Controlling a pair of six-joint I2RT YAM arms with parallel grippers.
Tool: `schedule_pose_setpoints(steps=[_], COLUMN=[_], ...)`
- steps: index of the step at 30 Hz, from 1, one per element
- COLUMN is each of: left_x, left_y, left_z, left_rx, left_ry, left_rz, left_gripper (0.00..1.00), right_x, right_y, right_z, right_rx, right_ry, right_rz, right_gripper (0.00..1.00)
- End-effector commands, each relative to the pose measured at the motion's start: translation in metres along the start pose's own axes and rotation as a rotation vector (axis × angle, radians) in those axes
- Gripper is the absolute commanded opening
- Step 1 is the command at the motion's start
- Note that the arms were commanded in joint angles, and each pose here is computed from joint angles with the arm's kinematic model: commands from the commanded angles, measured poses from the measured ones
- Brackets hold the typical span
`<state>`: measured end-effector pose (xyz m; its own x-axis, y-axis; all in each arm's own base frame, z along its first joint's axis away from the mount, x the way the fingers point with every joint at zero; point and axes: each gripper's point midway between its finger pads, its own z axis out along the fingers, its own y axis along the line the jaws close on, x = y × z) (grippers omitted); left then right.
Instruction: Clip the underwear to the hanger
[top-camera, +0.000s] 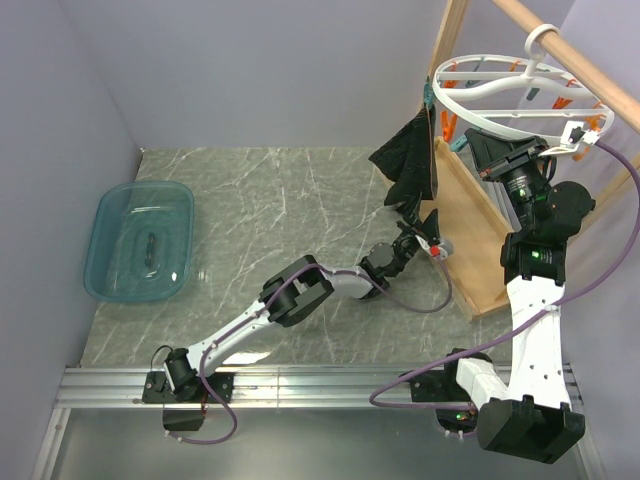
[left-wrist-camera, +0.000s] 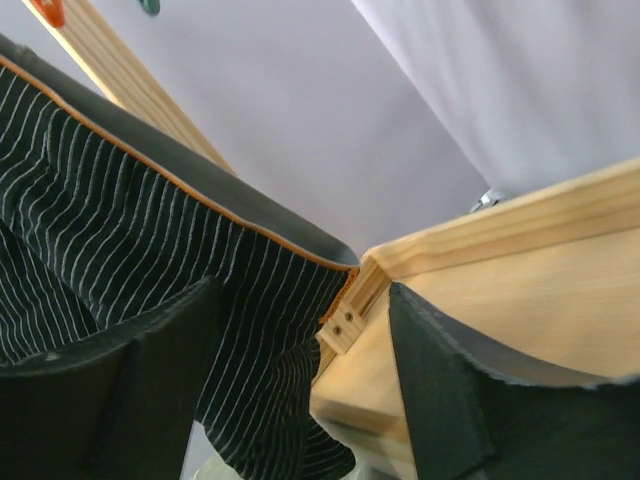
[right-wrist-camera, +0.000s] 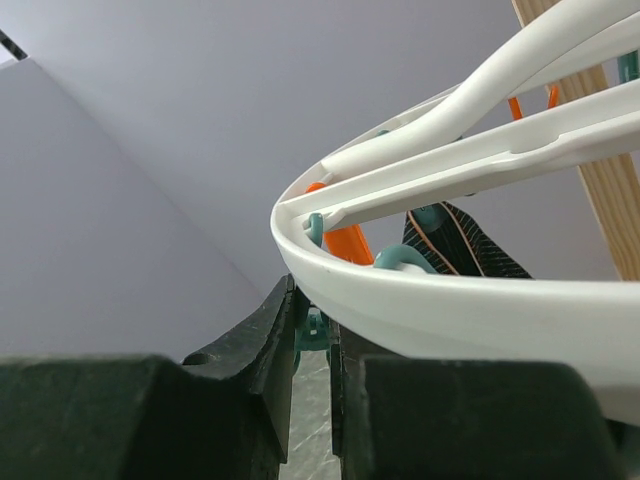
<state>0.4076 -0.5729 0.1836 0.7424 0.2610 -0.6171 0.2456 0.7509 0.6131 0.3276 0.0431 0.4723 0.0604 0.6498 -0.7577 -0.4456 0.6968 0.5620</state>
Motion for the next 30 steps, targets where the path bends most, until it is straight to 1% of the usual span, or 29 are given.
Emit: schedule_pose_setpoints(steps=[1,4,6,8,9,10,12,15,18,19,21,22,24,25,27,28,30], left_x=[-0.021,-0.018,-0.02,-0.022,-0.023,-0.019,-0.017,-0.015,-0.012,-0.012,-0.016,-0.014,-0.024,-0.022,-0.03,-0.029,-0.039], left_y=[0.055,0.07,0.077,0.085,0.086,0.086,0.089,0.09,0.093,0.095,0.101,0.099,0.108,0.105,0.115,0.114,0.124], left_z=[0.007,0.012,0.015,0.018,0.019,0.019,0.023,0.027,0.03,0.03,0.031,0.028,0.029,0.026,0.027,0.025,0.023], left_rx=[-0.209,-0.243,-0.258,-0.27,-0.273,-0.273,-0.28,-0.277,-0.287,-0.293,-0.305,-0.297,-0.301,-0.286,-0.304,-0.299,-0.32], left_ry=[-0.088,-0.087,-0.094,-0.113,-0.119,-0.118,-0.118,-0.119,-0.114,-0.116,-0.12,-0.121,-0.14,-0.136,-0.149,-0.149,-0.179], left_rz=[-0.016,-0.012,-0.012,0.006,0.009,0.019,0.026,0.029,0.028,0.029,0.024,0.024,0.016,0.015,-0.003,-0.003,-0.012], left_gripper=[0.71,0.66,0.65,0.7,0.74,0.81,0.83,0.82,0.73,0.63,0.52,0.41,0.29,0.21,0.14,0.05,0.0], right_x=[-0.007,-0.006,-0.006,-0.004,-0.004,-0.005,-0.004,-0.005,-0.005,-0.005,-0.004,-0.003,-0.003,-0.003,-0.002,-0.002,-0.002], right_y=[0.031,0.032,0.031,0.031,0.031,0.031,0.033,0.032,0.033,0.033,0.032,0.031,0.031,0.03,0.028,0.029,0.027], right_z=[-0.004,-0.004,-0.004,-0.004,-0.004,-0.003,-0.004,-0.004,-0.004,-0.004,-0.004,-0.004,-0.003,-0.002,-0.002,-0.002,-0.001], right_rx=[-0.089,-0.091,-0.088,-0.091,-0.091,-0.09,-0.093,-0.092,-0.092,-0.092,-0.091,-0.09,-0.09,-0.088,-0.087,-0.086,-0.083], right_ry=[-0.002,0.002,0.003,0.008,0.009,0.007,0.008,0.008,0.006,0.006,0.008,0.009,0.009,0.01,0.009,0.008,0.007], right_rz=[-0.006,-0.003,-0.002,-0.001,0.001,0.002,0.006,0.008,0.011,0.012,0.013,0.014,0.009,0.01,0.008,0.008,0.004], right_gripper=[0.0,0.0,0.0,0.0,0.0,0.0,0.0,0.0,0.0,0.0,0.0,0.0,0.0,0.0,0.0,0.0,0.0])
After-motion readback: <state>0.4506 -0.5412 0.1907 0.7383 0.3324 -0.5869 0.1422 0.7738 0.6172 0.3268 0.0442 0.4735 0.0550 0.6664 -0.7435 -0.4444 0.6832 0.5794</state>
